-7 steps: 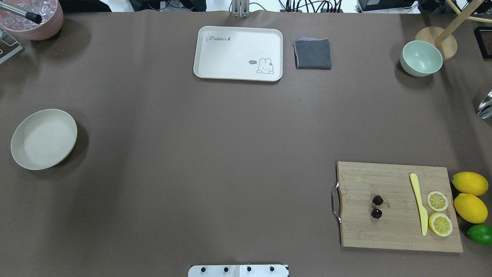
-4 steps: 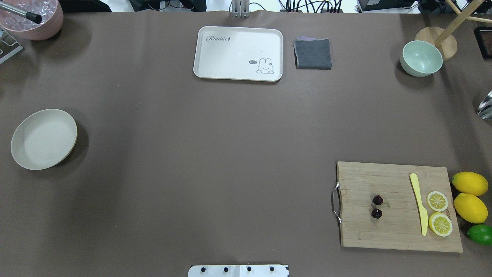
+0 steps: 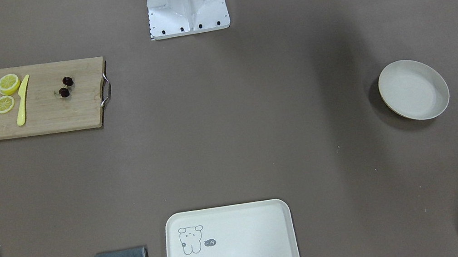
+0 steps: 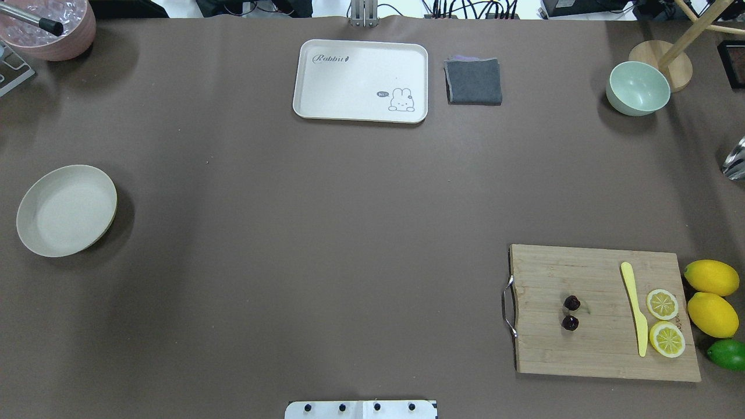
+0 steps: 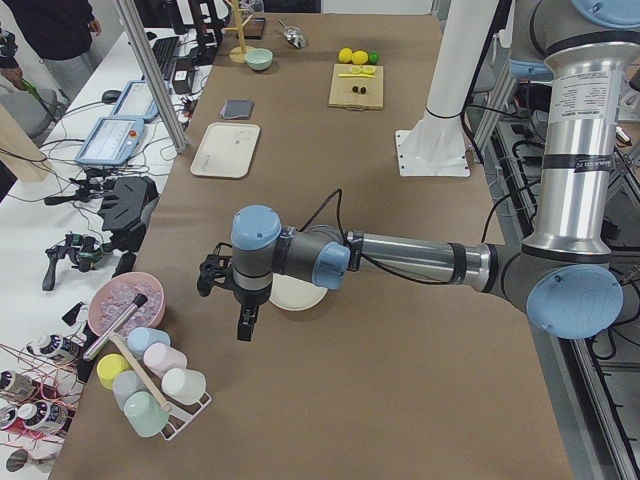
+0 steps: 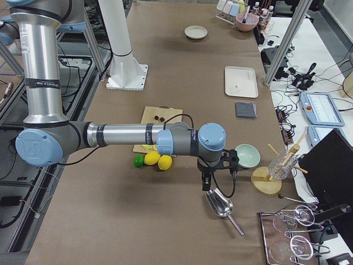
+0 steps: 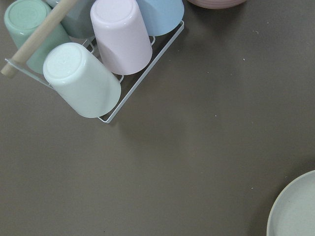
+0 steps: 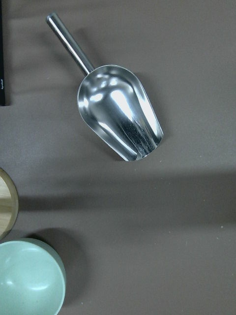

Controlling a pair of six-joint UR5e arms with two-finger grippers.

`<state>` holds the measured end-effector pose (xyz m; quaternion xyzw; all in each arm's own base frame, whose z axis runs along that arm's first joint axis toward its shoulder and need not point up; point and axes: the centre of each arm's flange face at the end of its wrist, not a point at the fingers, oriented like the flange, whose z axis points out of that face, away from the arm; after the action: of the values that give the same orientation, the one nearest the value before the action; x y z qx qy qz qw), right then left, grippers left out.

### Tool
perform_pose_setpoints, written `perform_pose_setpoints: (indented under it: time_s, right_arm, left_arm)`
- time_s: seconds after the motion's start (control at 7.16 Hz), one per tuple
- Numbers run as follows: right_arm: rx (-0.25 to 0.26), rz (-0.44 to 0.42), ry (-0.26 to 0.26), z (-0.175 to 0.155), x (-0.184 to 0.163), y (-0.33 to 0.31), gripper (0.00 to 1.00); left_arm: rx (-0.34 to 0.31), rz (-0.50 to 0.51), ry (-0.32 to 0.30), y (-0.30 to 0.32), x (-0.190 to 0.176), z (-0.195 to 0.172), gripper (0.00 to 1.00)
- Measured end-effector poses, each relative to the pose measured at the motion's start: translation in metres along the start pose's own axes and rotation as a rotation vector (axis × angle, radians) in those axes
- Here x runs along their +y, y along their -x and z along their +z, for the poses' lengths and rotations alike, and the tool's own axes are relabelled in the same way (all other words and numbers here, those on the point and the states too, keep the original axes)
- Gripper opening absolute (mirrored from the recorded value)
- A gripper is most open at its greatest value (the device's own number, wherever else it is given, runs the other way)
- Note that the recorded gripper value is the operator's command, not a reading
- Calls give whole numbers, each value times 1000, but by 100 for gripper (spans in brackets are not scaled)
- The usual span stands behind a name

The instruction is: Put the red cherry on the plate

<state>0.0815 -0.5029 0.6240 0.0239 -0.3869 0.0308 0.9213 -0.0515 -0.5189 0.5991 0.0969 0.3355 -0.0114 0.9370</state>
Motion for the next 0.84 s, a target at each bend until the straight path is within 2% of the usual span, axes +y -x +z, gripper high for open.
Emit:
perform_pose_setpoints:
  time_s: [0.84]
  right_arm:
    - [-1,-3,-3,-2,2,2,100]
  left_arm:
    - [5,18,12,-11,-1,7,98]
